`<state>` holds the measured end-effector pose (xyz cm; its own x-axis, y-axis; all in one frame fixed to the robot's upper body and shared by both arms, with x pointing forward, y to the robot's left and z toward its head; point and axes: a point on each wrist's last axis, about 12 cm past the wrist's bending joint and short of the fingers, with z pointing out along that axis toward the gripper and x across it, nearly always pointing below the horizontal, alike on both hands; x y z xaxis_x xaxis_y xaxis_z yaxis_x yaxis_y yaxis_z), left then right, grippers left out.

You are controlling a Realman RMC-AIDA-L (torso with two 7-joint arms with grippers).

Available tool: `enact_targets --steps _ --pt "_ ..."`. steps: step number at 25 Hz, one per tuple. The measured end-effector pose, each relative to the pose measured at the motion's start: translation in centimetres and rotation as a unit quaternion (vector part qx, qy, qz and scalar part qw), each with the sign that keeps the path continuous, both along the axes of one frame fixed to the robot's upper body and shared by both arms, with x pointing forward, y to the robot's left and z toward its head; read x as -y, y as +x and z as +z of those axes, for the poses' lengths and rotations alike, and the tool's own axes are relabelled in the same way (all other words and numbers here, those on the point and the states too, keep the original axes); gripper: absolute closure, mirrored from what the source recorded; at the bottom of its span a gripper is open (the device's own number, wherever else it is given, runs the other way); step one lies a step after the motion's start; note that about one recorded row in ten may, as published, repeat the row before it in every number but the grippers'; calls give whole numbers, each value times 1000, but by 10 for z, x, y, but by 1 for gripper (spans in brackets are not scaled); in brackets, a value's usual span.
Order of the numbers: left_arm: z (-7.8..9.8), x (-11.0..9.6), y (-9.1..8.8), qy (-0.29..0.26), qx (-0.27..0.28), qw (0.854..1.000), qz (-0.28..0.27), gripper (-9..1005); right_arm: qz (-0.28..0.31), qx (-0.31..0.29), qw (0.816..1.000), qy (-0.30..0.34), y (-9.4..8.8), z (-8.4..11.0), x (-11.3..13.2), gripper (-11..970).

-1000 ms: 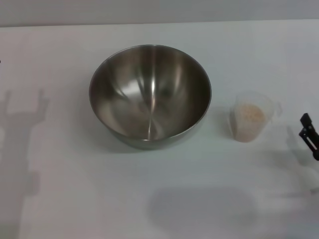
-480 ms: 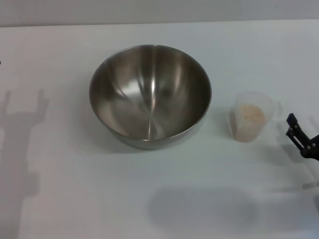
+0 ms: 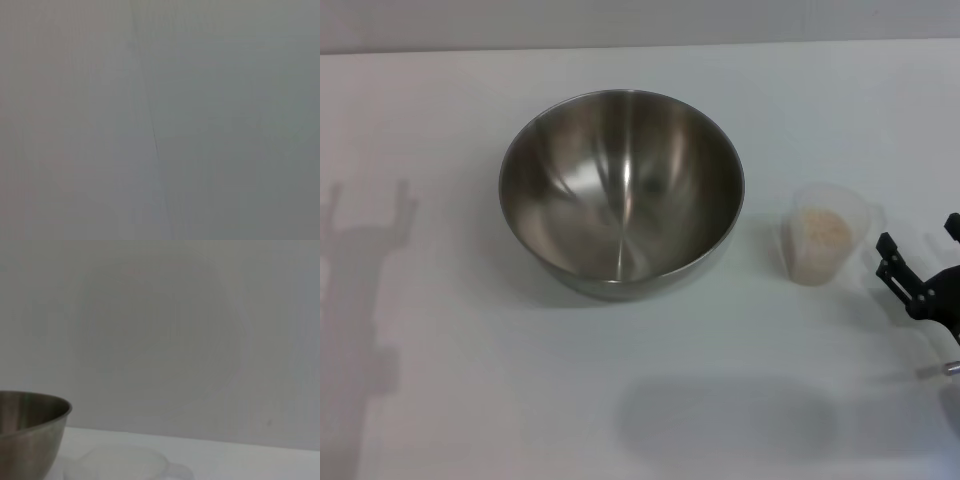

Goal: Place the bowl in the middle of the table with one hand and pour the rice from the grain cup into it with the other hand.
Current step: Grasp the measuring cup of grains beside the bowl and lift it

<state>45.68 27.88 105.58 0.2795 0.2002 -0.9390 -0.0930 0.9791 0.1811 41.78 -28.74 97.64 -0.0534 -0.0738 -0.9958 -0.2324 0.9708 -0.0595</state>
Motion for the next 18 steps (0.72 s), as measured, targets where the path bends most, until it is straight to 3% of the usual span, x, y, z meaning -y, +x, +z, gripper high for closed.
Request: enact_targets --steps 18 --pt "-1 1 -5 1 5 1000 -1 171 6 -8 1000 -2 7 -1 -3 153"
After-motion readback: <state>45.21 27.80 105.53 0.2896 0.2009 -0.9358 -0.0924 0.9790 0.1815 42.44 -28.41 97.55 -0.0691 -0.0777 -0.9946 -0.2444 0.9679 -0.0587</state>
